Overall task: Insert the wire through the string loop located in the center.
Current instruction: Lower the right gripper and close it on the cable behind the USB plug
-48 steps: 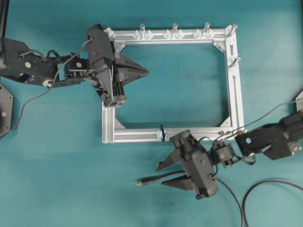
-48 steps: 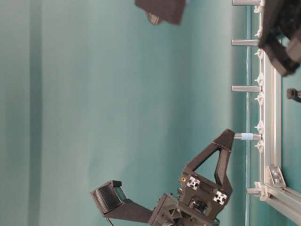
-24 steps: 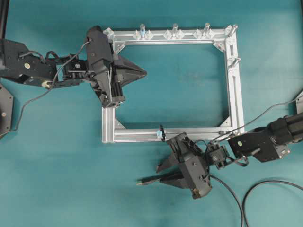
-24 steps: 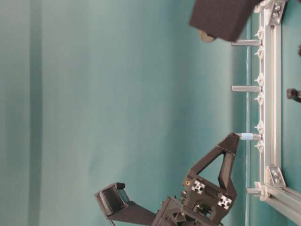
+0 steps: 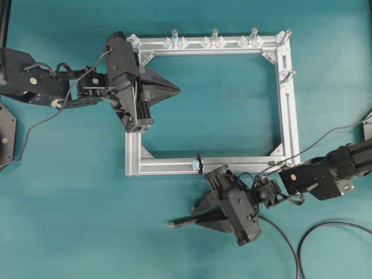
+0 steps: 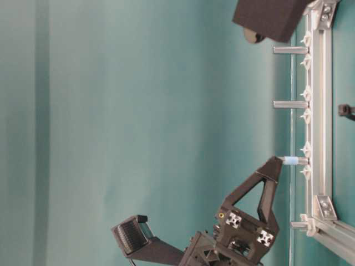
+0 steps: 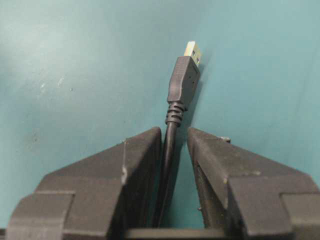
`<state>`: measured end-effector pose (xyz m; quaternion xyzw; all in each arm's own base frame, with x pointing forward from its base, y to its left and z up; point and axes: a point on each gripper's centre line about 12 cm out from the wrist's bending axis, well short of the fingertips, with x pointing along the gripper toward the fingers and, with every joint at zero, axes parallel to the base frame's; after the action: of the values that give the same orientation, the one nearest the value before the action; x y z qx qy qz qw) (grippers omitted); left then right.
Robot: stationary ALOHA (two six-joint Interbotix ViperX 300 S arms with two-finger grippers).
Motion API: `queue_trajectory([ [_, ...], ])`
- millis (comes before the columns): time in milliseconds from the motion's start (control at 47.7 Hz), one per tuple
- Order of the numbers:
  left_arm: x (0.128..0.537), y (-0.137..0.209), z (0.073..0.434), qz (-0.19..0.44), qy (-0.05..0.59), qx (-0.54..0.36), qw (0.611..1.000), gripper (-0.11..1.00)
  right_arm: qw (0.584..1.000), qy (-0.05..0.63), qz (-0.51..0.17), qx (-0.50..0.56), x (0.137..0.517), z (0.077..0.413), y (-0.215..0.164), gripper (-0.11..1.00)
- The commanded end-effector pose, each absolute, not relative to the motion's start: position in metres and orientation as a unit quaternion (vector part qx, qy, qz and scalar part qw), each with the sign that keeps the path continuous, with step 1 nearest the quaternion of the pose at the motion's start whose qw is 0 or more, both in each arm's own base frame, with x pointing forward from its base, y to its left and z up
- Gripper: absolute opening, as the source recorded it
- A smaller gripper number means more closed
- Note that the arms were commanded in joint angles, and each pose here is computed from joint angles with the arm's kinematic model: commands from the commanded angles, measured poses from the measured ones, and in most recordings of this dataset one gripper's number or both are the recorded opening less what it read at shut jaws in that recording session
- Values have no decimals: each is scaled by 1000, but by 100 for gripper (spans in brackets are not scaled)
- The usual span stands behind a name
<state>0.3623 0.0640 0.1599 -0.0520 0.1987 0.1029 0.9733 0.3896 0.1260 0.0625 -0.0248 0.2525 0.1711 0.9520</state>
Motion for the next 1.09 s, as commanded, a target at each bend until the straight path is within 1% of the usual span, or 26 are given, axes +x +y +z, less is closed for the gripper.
queue_trajectory([
  [0,364,64,173,102,179,-54,977,0,954,244,171,-24,393,69,127,37],
  [63,364,64,173,102,179,-53,977,0,953,247,172,-25,392,69,128,34],
  [189,364,64,173,102,179,-54,977,0,952,247,177,-28,391,69,130,8],
  [210,364,64,173,102,179,-54,977,0,952,247,178,-28,391,69,131,7],
  [860,365,64,174,102,177,-54,977,0,951,248,181,-30,389,71,134,7],
  [965,365,64,174,102,177,-54,977,0,952,244,182,-30,389,75,135,7],
  [1070,365,64,174,102,177,-54,977,0,955,232,181,-28,391,87,135,7],
])
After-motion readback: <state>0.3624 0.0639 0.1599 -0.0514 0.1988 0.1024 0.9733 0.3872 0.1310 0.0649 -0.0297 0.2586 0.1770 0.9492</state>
